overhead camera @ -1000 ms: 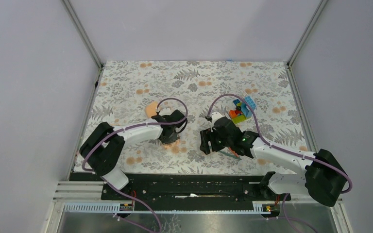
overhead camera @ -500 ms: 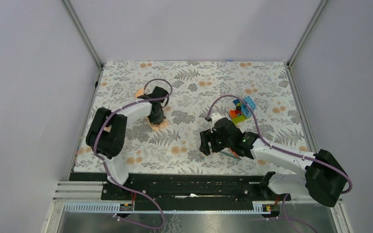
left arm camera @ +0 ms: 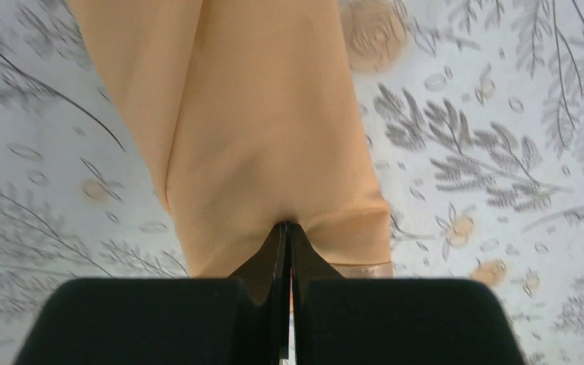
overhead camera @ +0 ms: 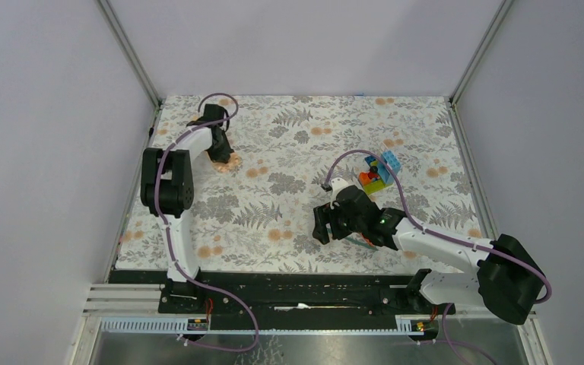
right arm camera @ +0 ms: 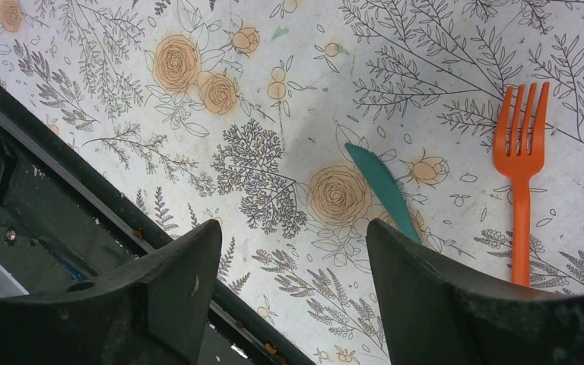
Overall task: Fold the napkin into a case and place the utensils inside
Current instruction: Move the smaller rectangle folded napkin to the center of the board.
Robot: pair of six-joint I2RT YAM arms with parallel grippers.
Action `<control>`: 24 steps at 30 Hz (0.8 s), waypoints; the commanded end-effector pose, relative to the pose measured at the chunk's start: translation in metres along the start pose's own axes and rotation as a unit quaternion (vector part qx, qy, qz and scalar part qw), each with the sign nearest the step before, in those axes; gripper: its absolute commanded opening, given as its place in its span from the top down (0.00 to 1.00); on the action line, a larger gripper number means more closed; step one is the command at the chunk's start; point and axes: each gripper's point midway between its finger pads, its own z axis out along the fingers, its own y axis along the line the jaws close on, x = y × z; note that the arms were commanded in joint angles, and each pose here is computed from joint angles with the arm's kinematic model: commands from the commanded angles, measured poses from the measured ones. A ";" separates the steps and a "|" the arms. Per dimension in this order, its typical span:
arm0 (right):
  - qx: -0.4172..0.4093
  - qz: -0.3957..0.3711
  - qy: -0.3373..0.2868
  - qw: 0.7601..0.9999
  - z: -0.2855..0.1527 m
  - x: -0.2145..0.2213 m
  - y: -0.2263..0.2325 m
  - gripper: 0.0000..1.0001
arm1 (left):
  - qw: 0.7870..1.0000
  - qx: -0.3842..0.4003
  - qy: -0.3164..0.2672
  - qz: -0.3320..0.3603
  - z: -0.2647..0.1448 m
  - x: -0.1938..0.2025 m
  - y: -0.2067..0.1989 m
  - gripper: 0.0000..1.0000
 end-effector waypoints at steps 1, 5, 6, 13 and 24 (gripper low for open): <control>-0.015 -0.006 -0.022 1.000 -0.003 -0.012 0.006 0.23 | 0.988 -0.115 0.088 0.059 0.038 0.036 0.078 1.00; -0.022 -0.009 -0.025 0.999 -0.004 -0.015 0.010 0.22 | 0.988 -0.110 0.068 0.087 0.040 0.012 0.081 1.00; -0.025 -0.009 -0.023 0.999 -0.004 -0.015 0.011 0.21 | 0.988 -0.116 0.064 0.080 0.040 0.006 0.089 1.00; -0.038 -0.022 -0.014 0.999 -0.009 -0.017 0.017 0.15 | 0.993 -0.091 0.047 0.057 0.007 -0.013 0.075 0.98; 0.040 -0.028 -0.104 0.993 -0.079 -0.058 -0.001 0.07 | 0.951 0.249 -0.086 0.161 -0.201 0.028 -0.059 0.32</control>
